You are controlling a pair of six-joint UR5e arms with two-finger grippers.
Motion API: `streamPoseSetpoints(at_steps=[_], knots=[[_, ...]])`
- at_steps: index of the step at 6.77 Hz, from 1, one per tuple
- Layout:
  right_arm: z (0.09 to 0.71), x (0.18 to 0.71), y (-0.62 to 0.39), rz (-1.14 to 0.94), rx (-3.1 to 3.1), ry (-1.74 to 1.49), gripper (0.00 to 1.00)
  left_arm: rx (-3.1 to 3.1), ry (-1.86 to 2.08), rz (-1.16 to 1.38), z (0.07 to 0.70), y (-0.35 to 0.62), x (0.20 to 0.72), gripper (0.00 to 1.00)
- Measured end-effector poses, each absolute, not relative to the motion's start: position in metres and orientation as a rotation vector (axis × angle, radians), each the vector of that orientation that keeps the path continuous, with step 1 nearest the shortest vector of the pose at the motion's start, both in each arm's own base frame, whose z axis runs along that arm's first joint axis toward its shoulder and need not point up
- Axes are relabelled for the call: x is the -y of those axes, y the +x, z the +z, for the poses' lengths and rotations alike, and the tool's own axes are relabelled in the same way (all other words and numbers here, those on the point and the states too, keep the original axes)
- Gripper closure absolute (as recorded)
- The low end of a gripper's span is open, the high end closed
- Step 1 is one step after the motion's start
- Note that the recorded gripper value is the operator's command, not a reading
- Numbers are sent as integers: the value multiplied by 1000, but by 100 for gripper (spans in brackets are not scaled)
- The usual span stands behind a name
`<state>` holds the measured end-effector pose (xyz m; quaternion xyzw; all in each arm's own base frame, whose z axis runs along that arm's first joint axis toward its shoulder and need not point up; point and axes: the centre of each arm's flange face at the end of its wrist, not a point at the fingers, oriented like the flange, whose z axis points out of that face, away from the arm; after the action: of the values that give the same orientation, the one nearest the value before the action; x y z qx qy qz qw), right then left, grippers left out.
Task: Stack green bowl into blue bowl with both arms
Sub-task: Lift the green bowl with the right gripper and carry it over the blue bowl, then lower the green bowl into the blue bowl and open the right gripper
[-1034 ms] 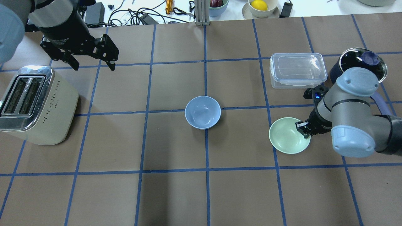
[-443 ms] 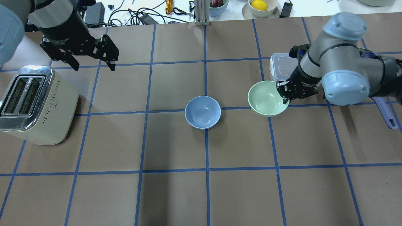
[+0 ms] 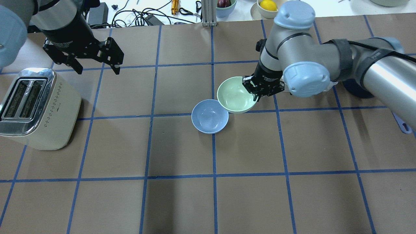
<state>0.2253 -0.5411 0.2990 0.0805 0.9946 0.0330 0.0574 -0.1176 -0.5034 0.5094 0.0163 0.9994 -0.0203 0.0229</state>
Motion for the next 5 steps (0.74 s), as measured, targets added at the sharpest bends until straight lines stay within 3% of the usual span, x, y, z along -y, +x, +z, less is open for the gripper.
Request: streamPoseSetpoints(at_steps=[5], knots=[[264,534,274,174,-2971,195,100,-3108,53,-87,517,-120,502,0]])
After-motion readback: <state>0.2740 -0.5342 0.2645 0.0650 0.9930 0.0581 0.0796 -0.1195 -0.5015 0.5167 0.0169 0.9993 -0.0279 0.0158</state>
